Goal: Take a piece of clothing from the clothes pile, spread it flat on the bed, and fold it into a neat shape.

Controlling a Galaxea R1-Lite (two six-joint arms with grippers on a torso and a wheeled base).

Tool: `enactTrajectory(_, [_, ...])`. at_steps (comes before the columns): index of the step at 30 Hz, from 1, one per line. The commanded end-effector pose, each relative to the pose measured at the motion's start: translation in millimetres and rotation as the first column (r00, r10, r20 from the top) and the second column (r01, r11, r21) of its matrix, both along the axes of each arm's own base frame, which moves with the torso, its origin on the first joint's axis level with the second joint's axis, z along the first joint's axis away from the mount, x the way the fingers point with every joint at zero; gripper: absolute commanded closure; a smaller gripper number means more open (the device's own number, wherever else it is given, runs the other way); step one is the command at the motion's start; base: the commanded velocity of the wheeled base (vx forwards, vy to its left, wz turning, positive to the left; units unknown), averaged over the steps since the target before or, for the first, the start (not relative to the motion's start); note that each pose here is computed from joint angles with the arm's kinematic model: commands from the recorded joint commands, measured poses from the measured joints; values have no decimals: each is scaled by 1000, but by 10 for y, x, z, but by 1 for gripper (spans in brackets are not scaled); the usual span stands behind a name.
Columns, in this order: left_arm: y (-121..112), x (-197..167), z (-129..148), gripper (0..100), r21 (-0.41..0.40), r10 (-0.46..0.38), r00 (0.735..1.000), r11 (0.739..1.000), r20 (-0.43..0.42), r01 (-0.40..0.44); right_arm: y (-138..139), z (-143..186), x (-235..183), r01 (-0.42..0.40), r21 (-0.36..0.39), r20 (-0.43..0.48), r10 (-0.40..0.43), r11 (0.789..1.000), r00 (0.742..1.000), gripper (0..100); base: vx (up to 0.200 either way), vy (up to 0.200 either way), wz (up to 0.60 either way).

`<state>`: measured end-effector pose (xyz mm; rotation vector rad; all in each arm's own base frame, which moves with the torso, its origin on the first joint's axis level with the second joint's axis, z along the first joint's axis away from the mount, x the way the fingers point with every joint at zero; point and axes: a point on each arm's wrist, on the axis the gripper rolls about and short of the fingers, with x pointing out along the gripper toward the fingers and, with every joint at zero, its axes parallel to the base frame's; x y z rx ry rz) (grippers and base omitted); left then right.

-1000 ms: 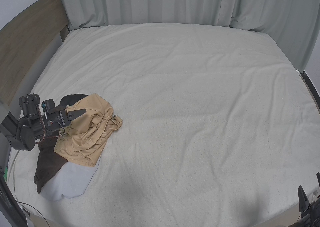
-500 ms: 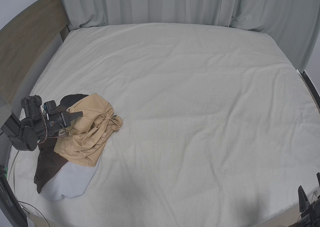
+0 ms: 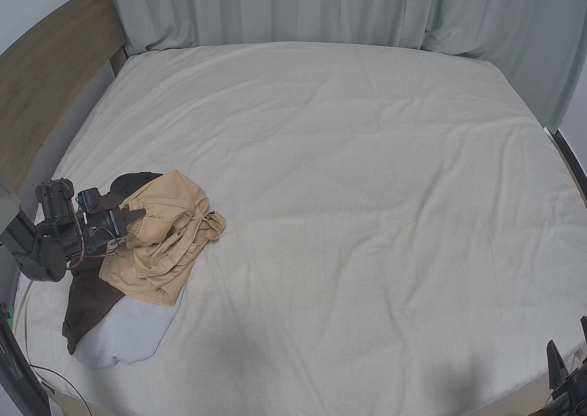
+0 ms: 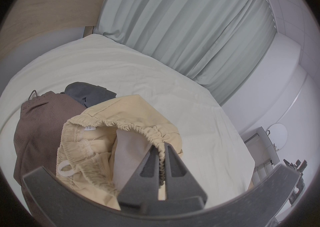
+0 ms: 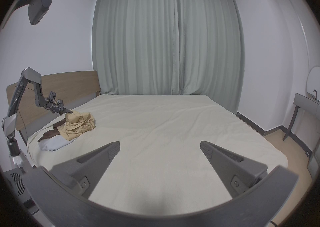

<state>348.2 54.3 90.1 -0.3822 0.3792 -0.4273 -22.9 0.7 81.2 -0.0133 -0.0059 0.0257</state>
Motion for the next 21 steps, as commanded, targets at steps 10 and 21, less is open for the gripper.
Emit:
enactTrajectory(10, [-106,-368,259,100,7,-13,998,1000,54,13,0,-52,2,1,-1,-3,-1,1000,1000,0,0,0,0])
enactTrajectory(21, [-230,-598,410,100,9,-40,996,999,82,39,0,-52,2,1,-1,-3,-1,1000,1000,0,0,0,0])
